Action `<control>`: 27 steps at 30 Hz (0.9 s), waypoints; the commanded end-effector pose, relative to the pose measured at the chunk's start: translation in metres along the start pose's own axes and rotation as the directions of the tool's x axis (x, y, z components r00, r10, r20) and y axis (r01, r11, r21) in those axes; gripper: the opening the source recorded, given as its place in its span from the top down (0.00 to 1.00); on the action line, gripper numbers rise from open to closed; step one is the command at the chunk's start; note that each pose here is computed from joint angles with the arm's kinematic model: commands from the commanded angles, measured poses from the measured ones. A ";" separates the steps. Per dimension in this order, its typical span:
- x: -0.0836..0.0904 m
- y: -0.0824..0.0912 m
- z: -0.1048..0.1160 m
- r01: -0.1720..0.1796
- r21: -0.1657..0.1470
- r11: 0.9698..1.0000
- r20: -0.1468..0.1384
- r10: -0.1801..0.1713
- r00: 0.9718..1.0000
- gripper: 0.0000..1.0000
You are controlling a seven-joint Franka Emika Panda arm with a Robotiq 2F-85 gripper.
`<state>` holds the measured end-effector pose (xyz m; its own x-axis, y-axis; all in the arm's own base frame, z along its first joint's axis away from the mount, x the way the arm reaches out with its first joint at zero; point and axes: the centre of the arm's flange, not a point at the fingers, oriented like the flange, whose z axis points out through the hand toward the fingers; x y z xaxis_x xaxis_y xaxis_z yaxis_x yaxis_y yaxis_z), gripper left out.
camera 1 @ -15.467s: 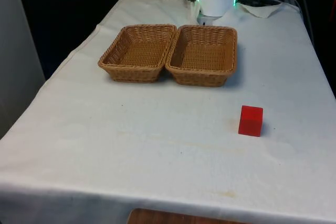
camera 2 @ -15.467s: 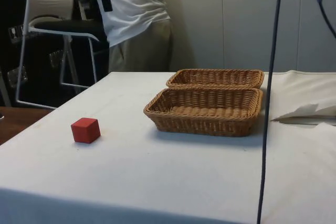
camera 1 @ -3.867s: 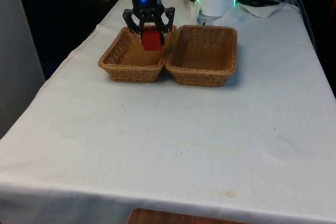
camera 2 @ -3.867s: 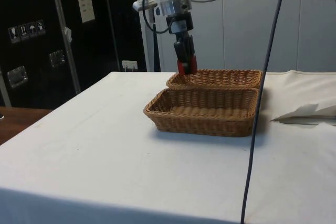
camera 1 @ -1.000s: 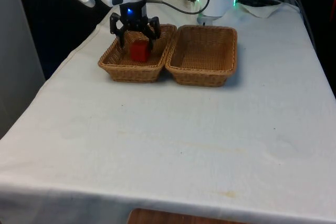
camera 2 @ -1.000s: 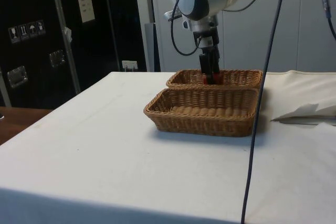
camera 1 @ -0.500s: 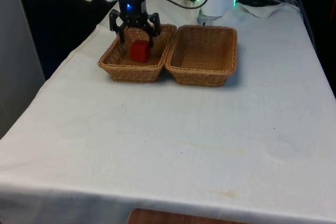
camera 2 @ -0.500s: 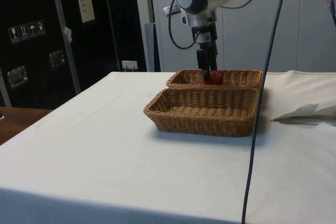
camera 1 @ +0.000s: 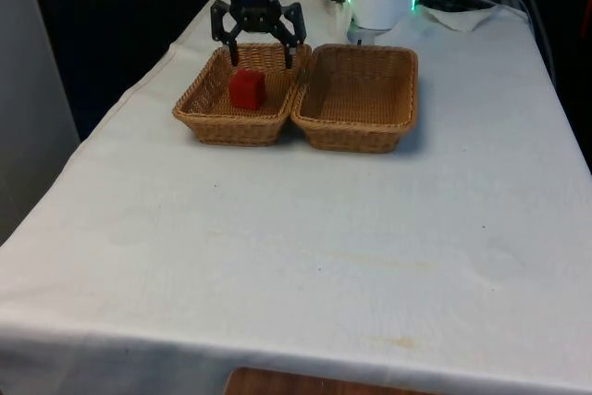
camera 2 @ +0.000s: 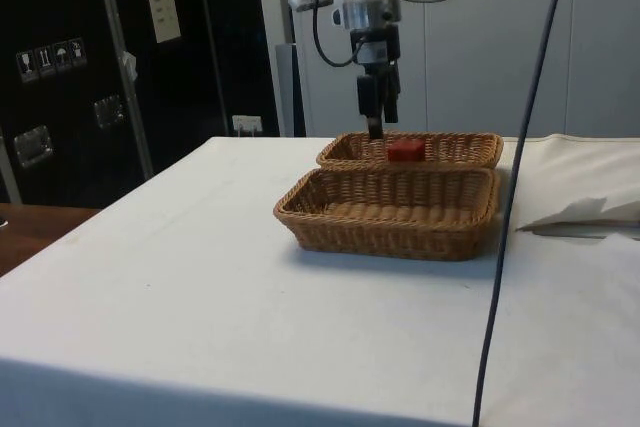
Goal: Pick up the red cube and place it into the right basket.
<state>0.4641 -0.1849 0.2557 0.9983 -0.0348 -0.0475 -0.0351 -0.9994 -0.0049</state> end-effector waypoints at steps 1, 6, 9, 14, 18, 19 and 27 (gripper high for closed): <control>0.003 -0.006 -0.001 -0.002 -0.011 1.000 0.002 0.002 1.000 0.00; 0.012 -0.027 -0.010 0.003 -0.010 1.000 -0.013 -0.003 1.000 0.00; 0.016 -0.034 -0.012 0.003 -0.009 1.000 -0.018 -0.003 1.000 0.00; 0.025 -0.051 -0.016 0.006 -0.009 1.000 -0.031 -0.006 1.000 0.00; 0.032 -0.065 -0.020 0.008 -0.011 1.000 -0.040 -0.009 0.999 0.00; 0.033 -0.068 -0.020 0.009 -0.012 1.000 -0.041 -0.009 0.999 0.00; 0.042 -0.093 -0.025 0.014 -0.020 1.000 -0.050 -0.015 0.999 0.00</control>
<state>0.5098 -0.0957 0.2786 0.9998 -0.0165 0.0071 -0.0165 -0.9999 0.0001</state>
